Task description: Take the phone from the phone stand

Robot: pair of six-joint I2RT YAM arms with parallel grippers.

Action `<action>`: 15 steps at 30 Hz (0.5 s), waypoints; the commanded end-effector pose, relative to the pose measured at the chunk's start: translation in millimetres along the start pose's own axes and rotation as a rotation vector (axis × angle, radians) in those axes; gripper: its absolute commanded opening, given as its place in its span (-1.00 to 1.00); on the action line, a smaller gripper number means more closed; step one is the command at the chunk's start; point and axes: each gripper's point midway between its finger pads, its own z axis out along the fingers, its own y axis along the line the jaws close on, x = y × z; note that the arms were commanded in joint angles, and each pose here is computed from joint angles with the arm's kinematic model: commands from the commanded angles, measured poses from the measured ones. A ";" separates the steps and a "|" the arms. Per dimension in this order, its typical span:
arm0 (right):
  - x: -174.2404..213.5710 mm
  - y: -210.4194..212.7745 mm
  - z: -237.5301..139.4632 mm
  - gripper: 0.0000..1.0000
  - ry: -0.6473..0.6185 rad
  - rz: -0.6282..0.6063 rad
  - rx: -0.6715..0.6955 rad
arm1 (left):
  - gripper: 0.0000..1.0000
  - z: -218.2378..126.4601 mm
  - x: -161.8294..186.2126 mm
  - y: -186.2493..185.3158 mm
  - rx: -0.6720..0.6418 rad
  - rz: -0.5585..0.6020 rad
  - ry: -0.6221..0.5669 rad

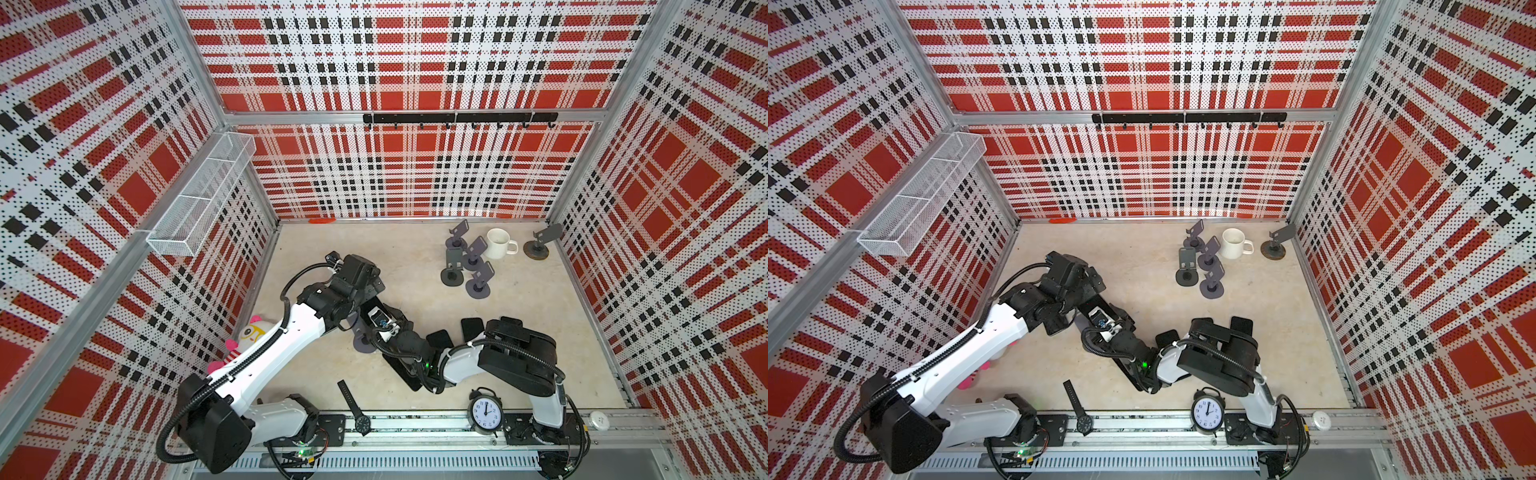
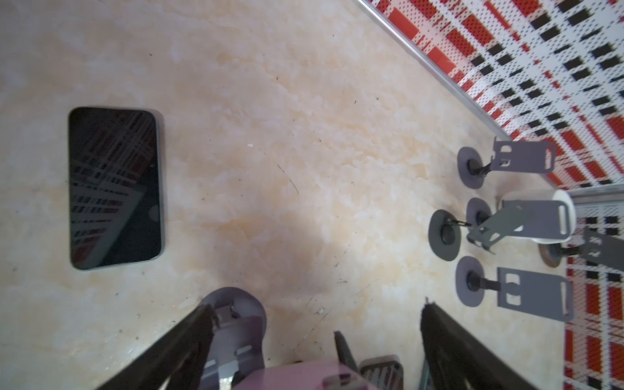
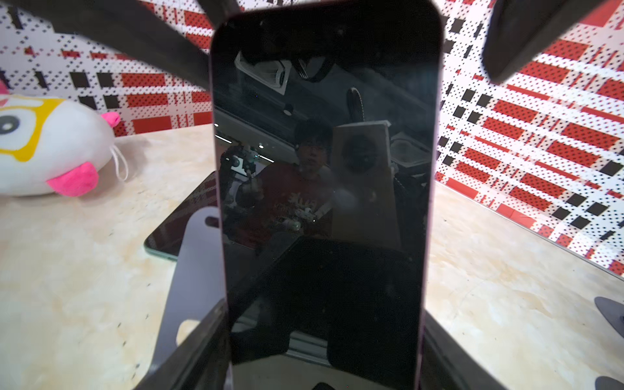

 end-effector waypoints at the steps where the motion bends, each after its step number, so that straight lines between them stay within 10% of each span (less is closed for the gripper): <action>1: -18.6 -6.6 -5.4 0.07 -0.035 0.047 -0.010 | 0.96 -10.5 -16.0 -11.4 0.093 -0.034 -0.043; 15: -29.2 -34.3 -24.5 0.02 -0.028 0.169 -0.042 | 0.96 -26.7 -50.0 0.6 0.169 -0.106 -0.161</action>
